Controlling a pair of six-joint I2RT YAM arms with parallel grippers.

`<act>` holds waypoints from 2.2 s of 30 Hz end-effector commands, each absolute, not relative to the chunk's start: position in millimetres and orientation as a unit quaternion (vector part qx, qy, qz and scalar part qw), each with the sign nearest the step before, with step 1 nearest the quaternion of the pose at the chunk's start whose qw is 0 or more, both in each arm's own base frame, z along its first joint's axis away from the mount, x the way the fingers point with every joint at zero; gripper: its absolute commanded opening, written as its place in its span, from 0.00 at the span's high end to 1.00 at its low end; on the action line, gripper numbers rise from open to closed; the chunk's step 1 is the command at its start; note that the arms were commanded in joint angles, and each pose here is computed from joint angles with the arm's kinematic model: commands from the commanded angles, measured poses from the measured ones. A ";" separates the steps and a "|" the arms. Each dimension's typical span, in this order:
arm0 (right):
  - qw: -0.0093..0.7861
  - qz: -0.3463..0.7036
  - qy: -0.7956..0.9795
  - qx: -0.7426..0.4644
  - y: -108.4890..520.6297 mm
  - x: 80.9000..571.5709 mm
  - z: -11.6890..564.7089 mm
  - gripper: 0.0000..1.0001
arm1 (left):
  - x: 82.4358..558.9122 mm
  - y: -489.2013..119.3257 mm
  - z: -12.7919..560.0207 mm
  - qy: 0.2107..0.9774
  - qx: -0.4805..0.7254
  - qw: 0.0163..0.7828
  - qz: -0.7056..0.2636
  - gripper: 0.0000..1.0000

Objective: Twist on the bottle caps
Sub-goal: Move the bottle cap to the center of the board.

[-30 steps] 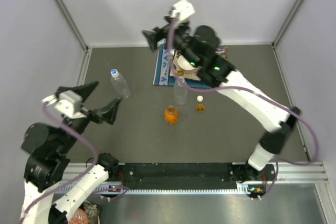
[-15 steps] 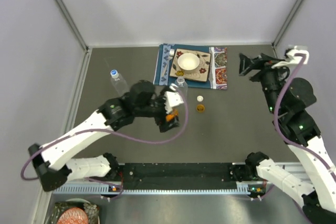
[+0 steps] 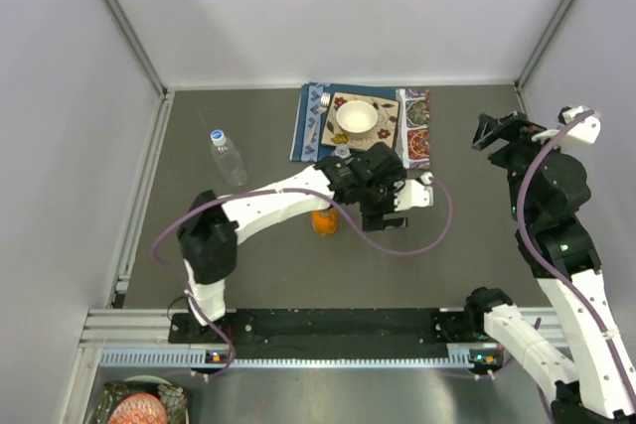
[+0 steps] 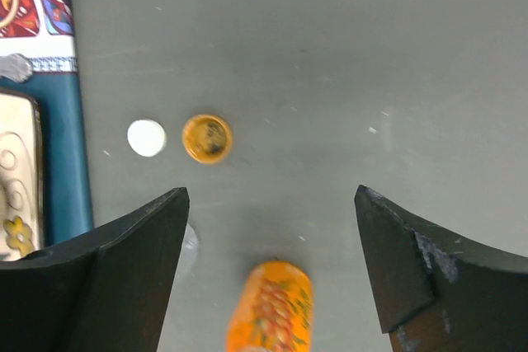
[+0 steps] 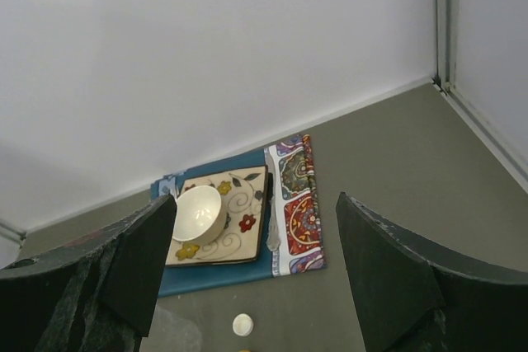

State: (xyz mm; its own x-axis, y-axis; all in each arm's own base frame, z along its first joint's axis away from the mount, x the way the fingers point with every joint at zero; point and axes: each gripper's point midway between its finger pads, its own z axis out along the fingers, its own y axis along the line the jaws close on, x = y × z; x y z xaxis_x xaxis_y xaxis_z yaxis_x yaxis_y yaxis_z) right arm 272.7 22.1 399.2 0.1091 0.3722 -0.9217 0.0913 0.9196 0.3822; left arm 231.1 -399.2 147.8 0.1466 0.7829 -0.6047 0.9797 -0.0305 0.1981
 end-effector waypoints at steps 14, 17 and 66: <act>0.718 0.151 0.653 0.188 24.7 287.4 385.6 0.21 | 312.7 -430.5 97.7 0.665 0.684 0.257 -0.156 0.53; 0.716 0.158 0.653 0.187 26.8 287.9 385.1 0.21 | 312.8 -425.3 81.8 0.678 0.679 0.236 -0.155 0.50; 0.720 0.208 0.642 0.160 45.2 284.5 387.7 0.26 | 256.1 -449.4 48.1 0.706 0.649 0.187 -0.212 0.51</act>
